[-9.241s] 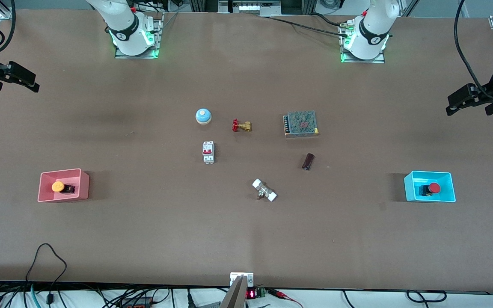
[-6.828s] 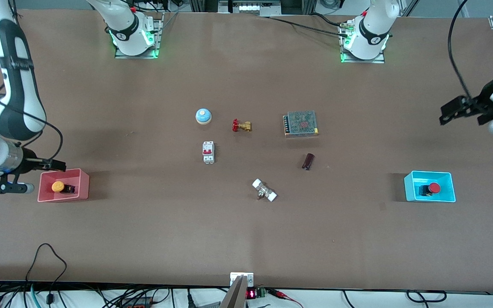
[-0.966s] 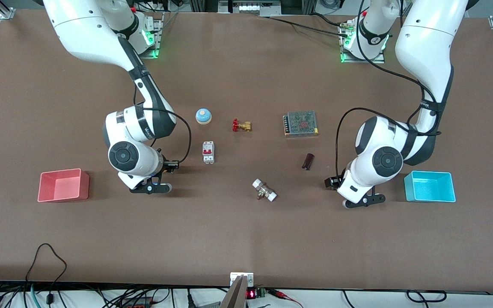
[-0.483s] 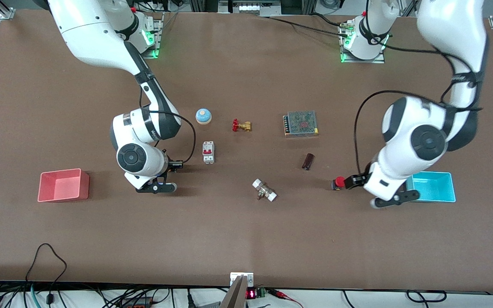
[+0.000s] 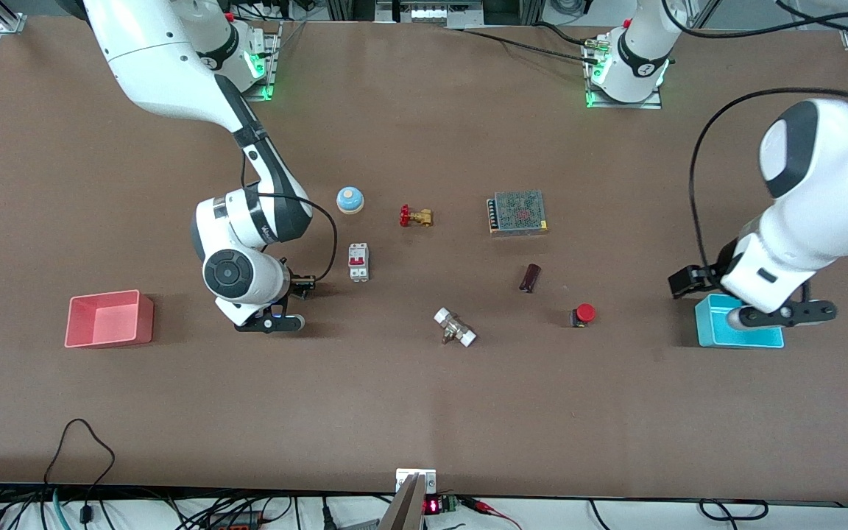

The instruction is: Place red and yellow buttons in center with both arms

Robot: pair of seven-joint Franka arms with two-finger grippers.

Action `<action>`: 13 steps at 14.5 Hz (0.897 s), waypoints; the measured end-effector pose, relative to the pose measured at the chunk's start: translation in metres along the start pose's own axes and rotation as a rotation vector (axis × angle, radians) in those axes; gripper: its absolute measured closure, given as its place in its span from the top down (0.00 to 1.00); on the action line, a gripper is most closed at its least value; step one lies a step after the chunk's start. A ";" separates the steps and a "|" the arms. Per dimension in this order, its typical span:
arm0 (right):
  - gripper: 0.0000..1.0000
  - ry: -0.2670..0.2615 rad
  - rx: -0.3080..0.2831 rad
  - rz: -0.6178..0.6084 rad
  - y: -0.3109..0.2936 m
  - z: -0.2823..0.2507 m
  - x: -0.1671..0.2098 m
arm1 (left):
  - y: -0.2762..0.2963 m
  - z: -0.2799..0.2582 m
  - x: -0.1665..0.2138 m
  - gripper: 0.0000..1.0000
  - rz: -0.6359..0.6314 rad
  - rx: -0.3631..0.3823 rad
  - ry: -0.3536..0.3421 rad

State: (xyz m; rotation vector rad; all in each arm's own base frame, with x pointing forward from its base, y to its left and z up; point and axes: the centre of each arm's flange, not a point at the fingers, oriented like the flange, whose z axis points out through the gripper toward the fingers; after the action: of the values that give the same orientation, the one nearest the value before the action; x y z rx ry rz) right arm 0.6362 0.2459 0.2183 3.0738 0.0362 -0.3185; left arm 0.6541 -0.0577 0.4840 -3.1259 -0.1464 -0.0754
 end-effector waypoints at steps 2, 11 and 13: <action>0.96 0.023 0.006 0.005 0.002 -0.013 0.004 | -0.010 -0.019 -0.006 1.00 0.026 0.002 0.005; 1.00 0.125 0.032 0.091 0.056 -0.188 -0.033 | -0.033 -0.091 -0.039 1.00 0.049 0.013 0.002; 1.00 0.138 0.037 0.119 0.078 -0.224 -0.048 | -0.035 -0.107 -0.044 1.00 0.047 0.015 -0.007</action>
State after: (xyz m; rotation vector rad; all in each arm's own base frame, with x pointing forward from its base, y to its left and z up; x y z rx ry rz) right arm 0.6373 0.1787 0.4508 3.1113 -0.1488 -0.1027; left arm 0.6017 -0.0281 0.5888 -3.1129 -0.0724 -0.0620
